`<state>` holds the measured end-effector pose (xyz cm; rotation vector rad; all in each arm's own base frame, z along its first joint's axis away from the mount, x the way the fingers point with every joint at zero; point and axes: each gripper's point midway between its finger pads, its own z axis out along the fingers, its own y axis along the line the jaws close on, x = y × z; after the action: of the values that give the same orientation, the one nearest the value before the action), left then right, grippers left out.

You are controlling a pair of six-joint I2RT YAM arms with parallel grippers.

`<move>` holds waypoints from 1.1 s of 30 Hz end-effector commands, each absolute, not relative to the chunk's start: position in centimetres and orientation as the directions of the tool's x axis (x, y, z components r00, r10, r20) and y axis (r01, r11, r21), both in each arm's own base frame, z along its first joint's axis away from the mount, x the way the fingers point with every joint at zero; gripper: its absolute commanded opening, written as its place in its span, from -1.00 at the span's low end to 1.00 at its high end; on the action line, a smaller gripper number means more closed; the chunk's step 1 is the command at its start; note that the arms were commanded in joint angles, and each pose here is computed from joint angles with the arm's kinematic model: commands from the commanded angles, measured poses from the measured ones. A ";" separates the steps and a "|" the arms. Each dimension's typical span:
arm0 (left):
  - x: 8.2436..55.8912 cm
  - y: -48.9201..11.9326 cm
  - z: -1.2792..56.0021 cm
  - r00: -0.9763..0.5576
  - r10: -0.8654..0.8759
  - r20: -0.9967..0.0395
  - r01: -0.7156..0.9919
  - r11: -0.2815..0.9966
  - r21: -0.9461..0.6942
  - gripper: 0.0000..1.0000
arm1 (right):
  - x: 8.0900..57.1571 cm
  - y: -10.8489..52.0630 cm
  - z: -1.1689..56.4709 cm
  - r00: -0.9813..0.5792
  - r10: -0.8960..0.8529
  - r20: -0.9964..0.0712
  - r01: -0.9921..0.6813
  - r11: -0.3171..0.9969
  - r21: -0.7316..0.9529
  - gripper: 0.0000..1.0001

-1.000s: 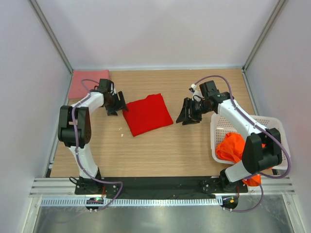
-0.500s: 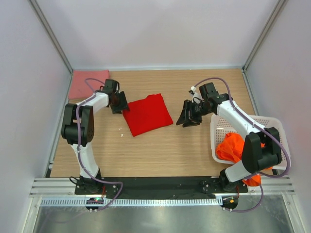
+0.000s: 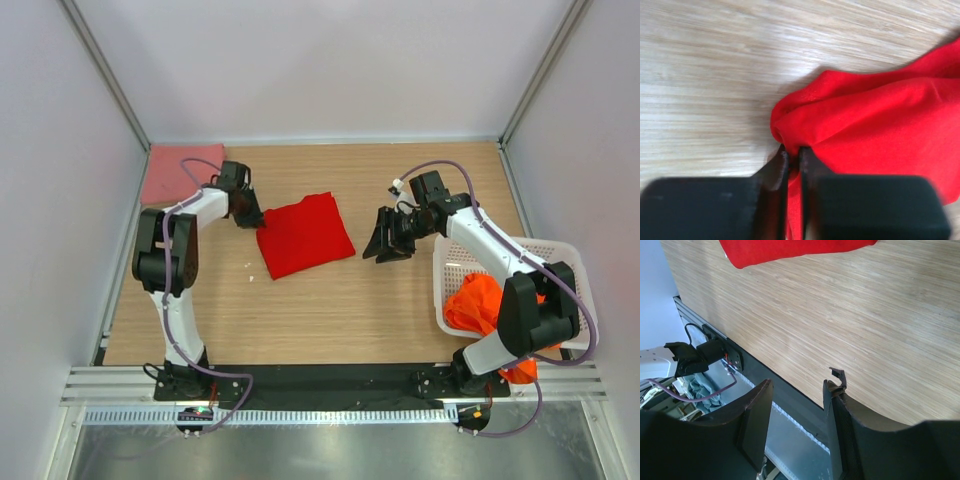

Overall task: Fold and stack the t-shirts
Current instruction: Fold the tshirt, then neatly place the folded tshirt to the corner

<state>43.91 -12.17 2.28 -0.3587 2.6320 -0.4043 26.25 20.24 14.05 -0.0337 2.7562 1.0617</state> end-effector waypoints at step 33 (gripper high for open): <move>45.4 -0.5 25.5 -0.675 0.183 -0.715 -0.156 0.911 0.381 -1.00 | 23.2 24.5 14.6 -0.985 -0.058 -0.162 -0.159 0.665 0.730 0.04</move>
<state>44.82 -2.76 19.16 -0.0332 2.4091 0.3843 23.35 23.89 14.43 -0.1580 2.7645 1.1837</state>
